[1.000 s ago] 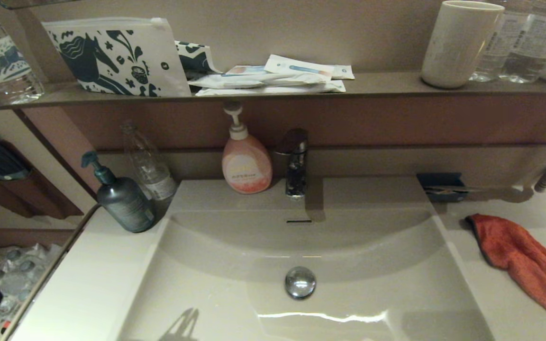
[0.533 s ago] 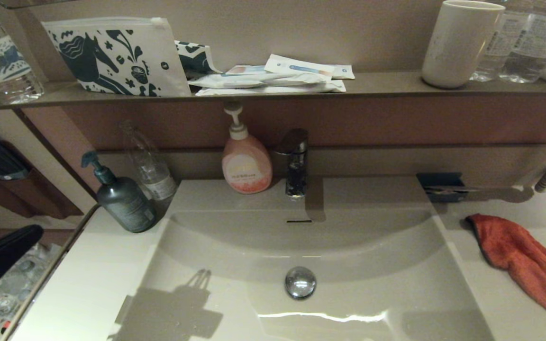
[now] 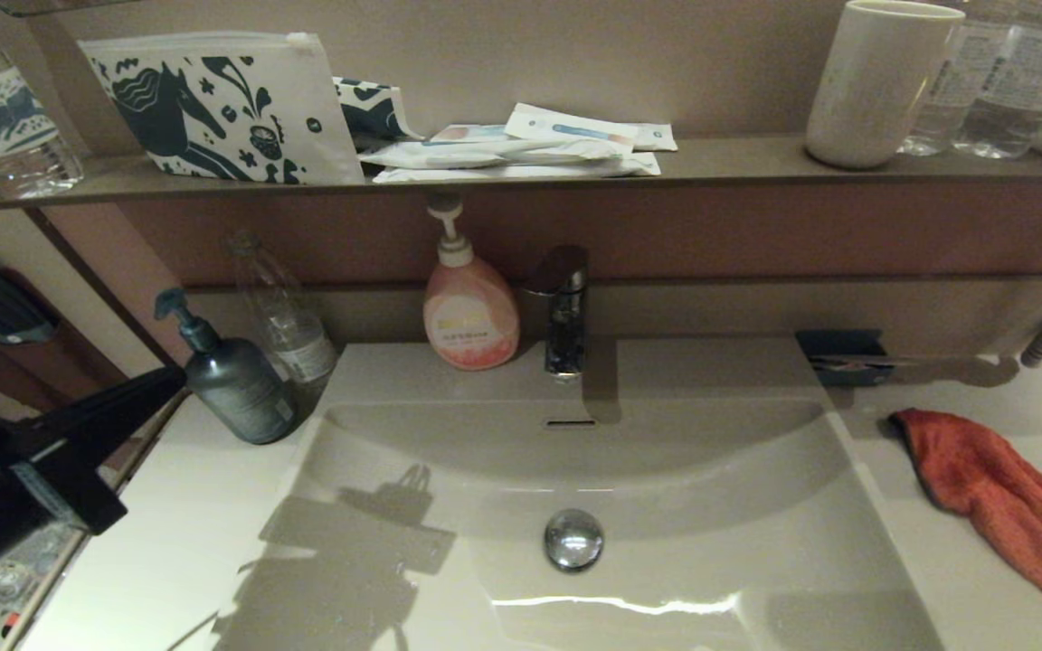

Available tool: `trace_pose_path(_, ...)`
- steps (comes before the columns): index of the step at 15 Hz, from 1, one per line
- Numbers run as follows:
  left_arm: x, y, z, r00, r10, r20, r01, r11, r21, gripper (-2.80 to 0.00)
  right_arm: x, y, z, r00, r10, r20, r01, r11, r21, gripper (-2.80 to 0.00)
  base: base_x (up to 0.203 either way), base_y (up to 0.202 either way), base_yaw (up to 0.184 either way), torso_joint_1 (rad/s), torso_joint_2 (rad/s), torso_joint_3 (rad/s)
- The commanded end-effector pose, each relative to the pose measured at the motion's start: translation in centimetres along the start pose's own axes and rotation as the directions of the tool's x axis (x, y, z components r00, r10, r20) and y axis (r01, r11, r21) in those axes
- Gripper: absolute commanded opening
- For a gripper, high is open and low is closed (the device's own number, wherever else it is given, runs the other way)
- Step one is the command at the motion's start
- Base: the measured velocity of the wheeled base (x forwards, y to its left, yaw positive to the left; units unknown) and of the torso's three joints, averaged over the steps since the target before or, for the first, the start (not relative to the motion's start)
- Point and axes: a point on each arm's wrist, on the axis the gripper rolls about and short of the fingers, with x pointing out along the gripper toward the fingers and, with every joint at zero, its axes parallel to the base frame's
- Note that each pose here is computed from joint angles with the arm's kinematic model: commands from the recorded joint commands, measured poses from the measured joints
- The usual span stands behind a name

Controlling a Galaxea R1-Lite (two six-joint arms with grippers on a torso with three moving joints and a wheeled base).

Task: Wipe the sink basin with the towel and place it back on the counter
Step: Turn on the faucet

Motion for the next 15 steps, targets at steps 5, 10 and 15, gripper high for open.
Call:
trace_pose_path(5,6.5,-6.1,-0.6,0.998,-0.061,0.019,0.063,0.996,-0.065,-2.8,0.0,0.0,0.0,1.0,0.0,0.0,0.0,1.0,0.0,-2.8,0.0,0.0,0.0,0.0,0.0,0.0)
trace_pose_path(10,10.4,-9.6,-1.2,0.993,-0.11,0.029,0.112,0.991,-0.077,-2.8,0.0,0.0,0.0,1.0,0.0,0.0,0.0,1.0,-0.001,-2.8,0.0,0.0,0.0,0.0,0.0,0.0)
trace_pose_path(15,13.7,-12.7,-3.3,0.986,-0.165,0.02,0.166,0.983,-0.072,-2.8,0.0,0.0,0.0,1.0,0.0,0.0,0.0,1.0,0.001,-2.8,0.0,0.0,0.0,0.0,0.0,0.0)
